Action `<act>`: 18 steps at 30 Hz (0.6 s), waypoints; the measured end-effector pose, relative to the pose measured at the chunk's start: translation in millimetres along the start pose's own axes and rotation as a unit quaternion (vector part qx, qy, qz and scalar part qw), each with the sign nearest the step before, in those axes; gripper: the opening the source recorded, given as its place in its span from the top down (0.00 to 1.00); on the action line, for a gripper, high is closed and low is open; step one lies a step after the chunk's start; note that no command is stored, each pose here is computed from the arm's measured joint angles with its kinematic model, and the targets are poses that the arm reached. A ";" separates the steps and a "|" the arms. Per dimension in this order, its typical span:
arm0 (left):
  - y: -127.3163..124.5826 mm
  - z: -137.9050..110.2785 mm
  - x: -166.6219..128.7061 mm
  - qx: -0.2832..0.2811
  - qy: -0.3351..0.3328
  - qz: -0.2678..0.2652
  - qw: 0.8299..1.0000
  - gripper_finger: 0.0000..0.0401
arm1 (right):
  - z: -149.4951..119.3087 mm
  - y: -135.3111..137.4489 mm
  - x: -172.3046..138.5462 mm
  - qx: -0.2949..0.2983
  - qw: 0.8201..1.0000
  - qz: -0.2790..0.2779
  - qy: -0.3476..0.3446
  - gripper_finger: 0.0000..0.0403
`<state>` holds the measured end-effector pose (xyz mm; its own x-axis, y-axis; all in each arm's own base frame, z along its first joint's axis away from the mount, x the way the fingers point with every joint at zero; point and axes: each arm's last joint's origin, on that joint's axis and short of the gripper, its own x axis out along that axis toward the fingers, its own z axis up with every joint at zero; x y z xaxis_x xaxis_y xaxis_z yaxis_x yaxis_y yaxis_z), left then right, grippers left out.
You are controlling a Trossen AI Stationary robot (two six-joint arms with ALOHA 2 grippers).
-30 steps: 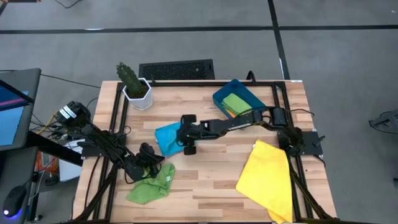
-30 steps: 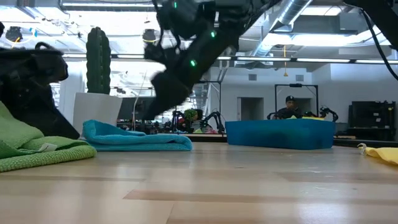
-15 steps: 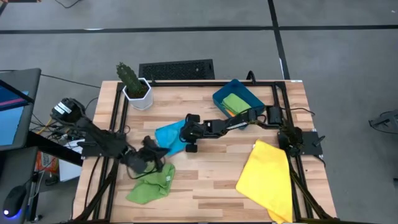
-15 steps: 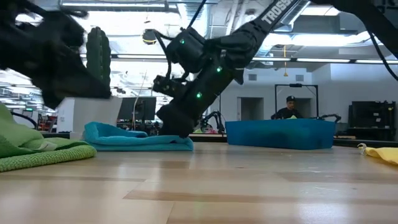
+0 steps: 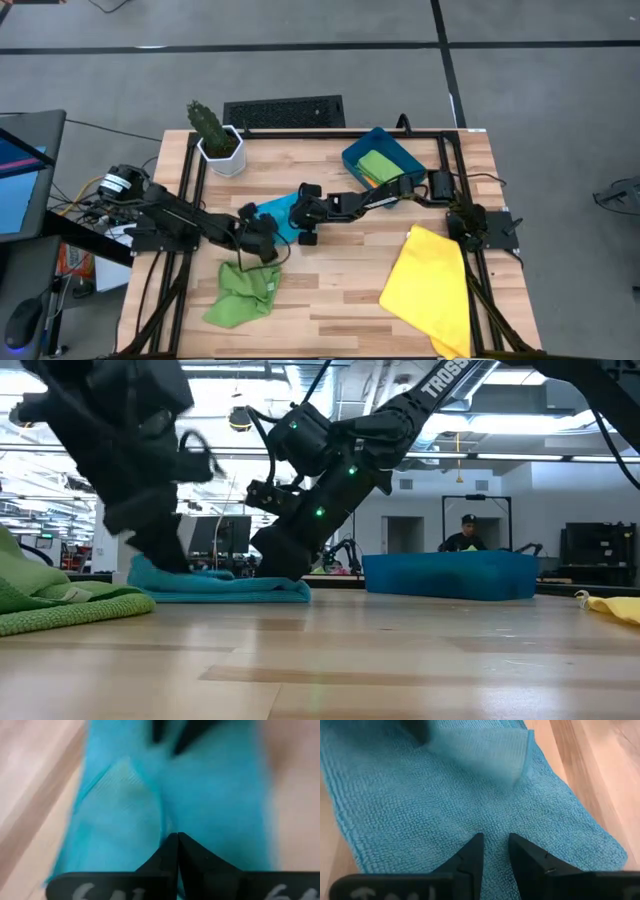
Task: Fold microfiber towels
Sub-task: Fold the blue microfiber towel
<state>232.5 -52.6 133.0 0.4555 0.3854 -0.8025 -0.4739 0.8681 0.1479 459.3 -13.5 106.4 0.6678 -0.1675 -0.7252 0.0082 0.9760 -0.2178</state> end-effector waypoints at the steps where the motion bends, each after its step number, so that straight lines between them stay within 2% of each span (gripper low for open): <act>1: 3.0 -2.5 0.6 -0.006 0.011 0.013 1.000 1.00 | 0.0 0.0 0.0 0.000 1.000 0.000 0.000 0.71; 6: 14.9 -17.5 -9.7 -0.062 0.041 0.065 0.995 1.00 | 0.0 0.0 0.0 0.000 1.000 0.000 0.000 0.71; 13: 14.2 -18.9 -40.6 -0.123 -0.028 0.054 0.991 1.00 | 0.2 0.2 0.2 0.000 1.000 0.000 -0.001 0.71; 18: 7.7 -14.1 -58.0 -0.167 -0.128 0.035 0.977 1.00 | 5.0 4.1 -5.5 -0.003 1.000 0.003 -0.010 0.71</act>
<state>191.8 -72.7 172.6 0.5666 0.5423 -0.6203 -0.7105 0.7029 -0.0344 459.4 -7.9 112.7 0.6828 -0.1596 -0.7130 0.0003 0.9759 -0.2181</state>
